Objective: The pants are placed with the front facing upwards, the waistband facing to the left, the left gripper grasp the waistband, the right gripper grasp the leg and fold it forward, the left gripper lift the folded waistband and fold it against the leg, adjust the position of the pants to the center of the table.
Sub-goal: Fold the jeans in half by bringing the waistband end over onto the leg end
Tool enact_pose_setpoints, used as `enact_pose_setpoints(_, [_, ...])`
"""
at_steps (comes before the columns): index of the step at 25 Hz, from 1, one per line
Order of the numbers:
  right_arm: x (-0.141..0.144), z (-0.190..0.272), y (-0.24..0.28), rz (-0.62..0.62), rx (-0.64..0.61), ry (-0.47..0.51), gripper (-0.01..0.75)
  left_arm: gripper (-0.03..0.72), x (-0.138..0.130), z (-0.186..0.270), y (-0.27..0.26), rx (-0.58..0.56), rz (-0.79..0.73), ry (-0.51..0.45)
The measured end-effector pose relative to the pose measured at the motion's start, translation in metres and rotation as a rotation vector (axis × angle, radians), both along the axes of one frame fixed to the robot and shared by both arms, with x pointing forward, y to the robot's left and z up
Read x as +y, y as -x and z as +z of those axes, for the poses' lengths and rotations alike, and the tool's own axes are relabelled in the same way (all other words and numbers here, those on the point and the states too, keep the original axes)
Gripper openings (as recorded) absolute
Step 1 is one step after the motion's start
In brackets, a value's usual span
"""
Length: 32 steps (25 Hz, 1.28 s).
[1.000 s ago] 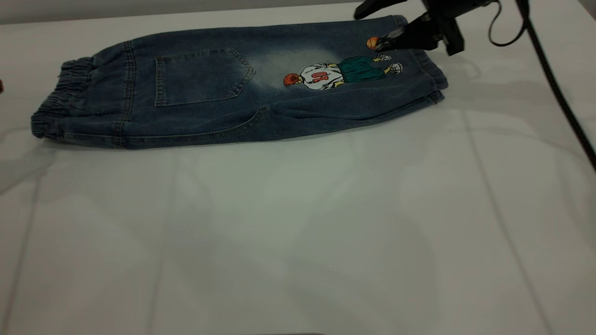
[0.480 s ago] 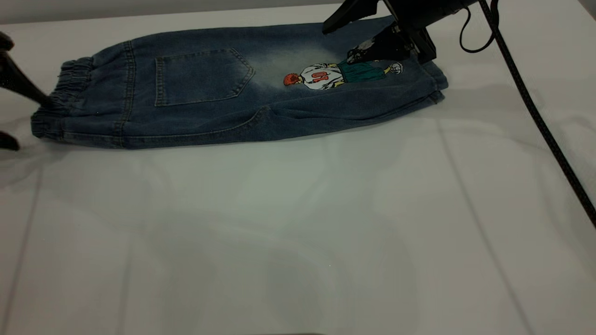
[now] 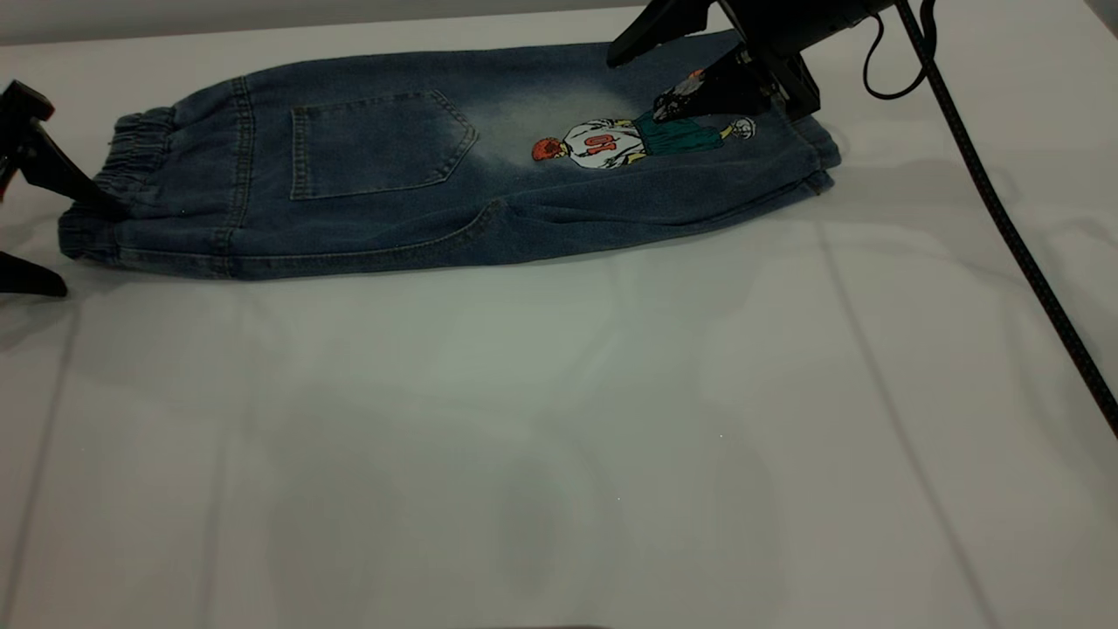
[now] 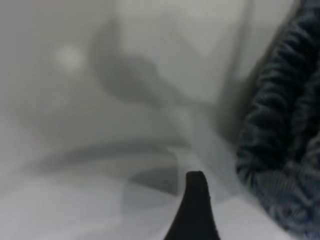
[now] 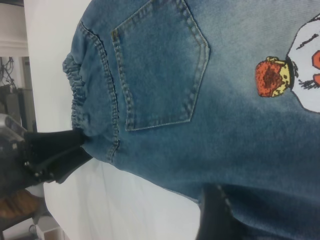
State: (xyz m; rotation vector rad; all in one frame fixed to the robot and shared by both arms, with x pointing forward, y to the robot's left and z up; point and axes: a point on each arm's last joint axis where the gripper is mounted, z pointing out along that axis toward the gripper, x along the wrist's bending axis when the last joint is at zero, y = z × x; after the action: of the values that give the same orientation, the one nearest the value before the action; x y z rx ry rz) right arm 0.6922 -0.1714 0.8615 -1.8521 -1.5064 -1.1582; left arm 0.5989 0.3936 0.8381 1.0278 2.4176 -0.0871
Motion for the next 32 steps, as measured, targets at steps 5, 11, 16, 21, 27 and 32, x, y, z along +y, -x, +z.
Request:
enact_pose_setpoints(5, [0.0,0.0,0.0,0.005,-0.007,0.004,0.379,0.522,-0.009,-0.004,-0.015,-0.035,-0.015,-0.004])
enact_pose_setpoints(11, [0.0,-0.001,0.0,0.012,-0.015,0.013,0.379,0.44,-0.02,-0.012,-0.024,-0.031,-0.01,0.021])
enact_pose_setpoints(16, [0.005,0.0,0.001,0.025,-0.022,0.017,0.379,0.128,-0.02,-0.017,-0.023,-0.017,0.002,0.027])
enact_pose_setpoints(21, [0.038,0.014,-0.002,0.095,-0.101,0.05,0.379,0.107,-0.025,-0.011,-0.025,-0.039,-0.042,0.003])
enact_pose_setpoints(27, [0.09,0.025,-0.005,0.149,-0.212,0.161,0.379,0.106,-0.059,0.032,-0.034,-0.159,-0.19,-0.056])
enact_pose_setpoints(32, [0.119,-0.002,-0.009,0.2,-0.192,0.204,0.379,0.106,-0.086,0.079,-0.035,-0.282,-0.287,-0.095])
